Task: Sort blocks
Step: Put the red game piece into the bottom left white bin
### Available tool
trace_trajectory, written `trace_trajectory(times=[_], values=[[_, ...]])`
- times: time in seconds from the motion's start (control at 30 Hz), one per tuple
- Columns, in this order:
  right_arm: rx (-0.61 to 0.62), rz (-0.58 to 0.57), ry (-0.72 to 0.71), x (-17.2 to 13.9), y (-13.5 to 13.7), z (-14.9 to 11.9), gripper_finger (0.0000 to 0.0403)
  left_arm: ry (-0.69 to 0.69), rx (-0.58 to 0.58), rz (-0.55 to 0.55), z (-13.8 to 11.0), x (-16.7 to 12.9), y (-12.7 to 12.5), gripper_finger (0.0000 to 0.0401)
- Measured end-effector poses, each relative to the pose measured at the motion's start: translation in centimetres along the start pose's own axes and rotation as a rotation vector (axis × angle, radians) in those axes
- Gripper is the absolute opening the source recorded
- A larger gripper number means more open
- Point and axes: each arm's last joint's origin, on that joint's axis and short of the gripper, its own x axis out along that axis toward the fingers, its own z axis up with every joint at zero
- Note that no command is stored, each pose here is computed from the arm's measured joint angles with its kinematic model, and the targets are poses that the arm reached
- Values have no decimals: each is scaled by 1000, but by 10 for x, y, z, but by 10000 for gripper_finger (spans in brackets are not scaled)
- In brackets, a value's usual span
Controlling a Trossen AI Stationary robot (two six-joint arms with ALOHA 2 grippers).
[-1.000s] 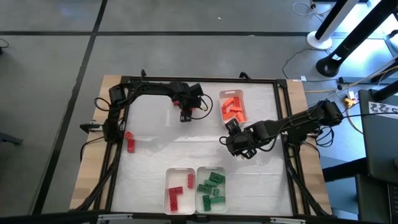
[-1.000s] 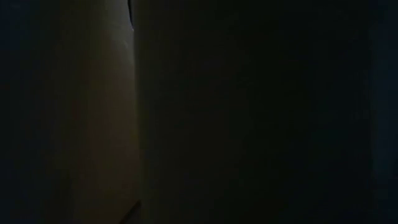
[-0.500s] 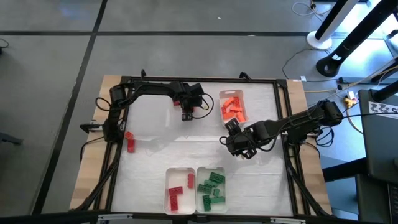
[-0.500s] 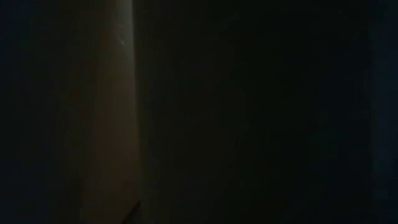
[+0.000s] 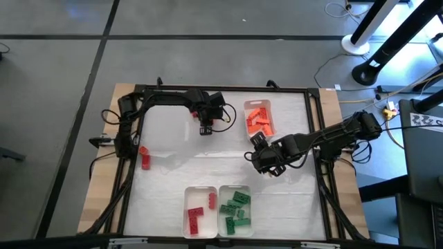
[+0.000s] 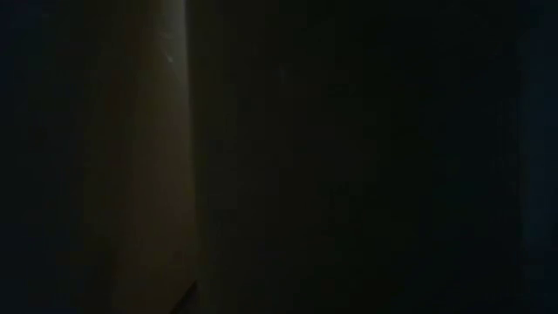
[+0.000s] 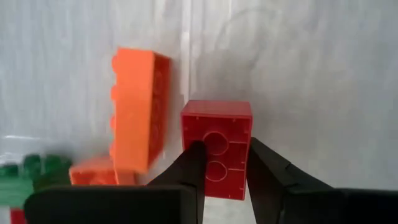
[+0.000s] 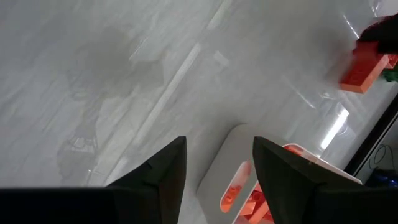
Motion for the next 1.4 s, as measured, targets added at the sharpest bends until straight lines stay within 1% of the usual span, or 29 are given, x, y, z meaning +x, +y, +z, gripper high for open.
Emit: trace_trajectory(times=[0.07, 0.2, 0.27, 0.33, 0.43, 0.5, 0.63, 0.73, 0.8, 0.87, 1.0, 1.13, 1.2, 1.3, 1.37, 1.4], values=[[0, 0, 0, 0, 0, 0, 186, 4, -19, -30, -3, -10, -2, 68], [-3, -1, -1, 0, 0, 0, 186, -14, -73, -134, -8, -31, -11, 68], [-1, -7, -7, 0, -1, 1, 186, -36, -93, -218, -9, -45, -21, 68], [1, -30, -17, 0, -2, 2, 186, -47, -90, -307, -10, -59, -35, 68], [-27, -61, -40, 0, -4, 5, 186, -46, -53, -415, -13, -81, -62, 68], [-33, -79, -70, 0, -5, 8, 186, -44, -42, -458, -17, -98, -83, 68], [-49, -117, -133, -1, -9, 15, 186, -49, 4, -513, -23, -126, -136, 68], [-67, -156, -161, -1, -13, 18, 186, -71, 46, -543, -26, -140, -180, 68], [-60, -178, -175, 0, -19, 18, 186, -88, 81, -533, -29, -145, -209, 68], [-44, -198, -178, 2, -29, 15, 186, -127, 106, -501, -33, -150, -234, 68], [16, -255, -219, 9, -57, 8, 186, -239, 109, -388, -40, -158, -271, 68], [137, -267, -364, 26, -95, 1, 186, -332, 22, -285, -44, -158, -296, 69], [177, -245, -450, 38, -112, -2, 186, -347, -2, -260, -45, -153, -307, 81], [229, -220, -537, 59, -131, -7, 186, -327, 20, -235, -46, -140, -322, 99], [270, -207, -542, 73, -139, -12, 186, -296, 36, -218, -46, -128, -329, 103], [288, -221, -551, 79, -144, -13, 186, -280, 43, -209, -46, -123, -332, 104]])
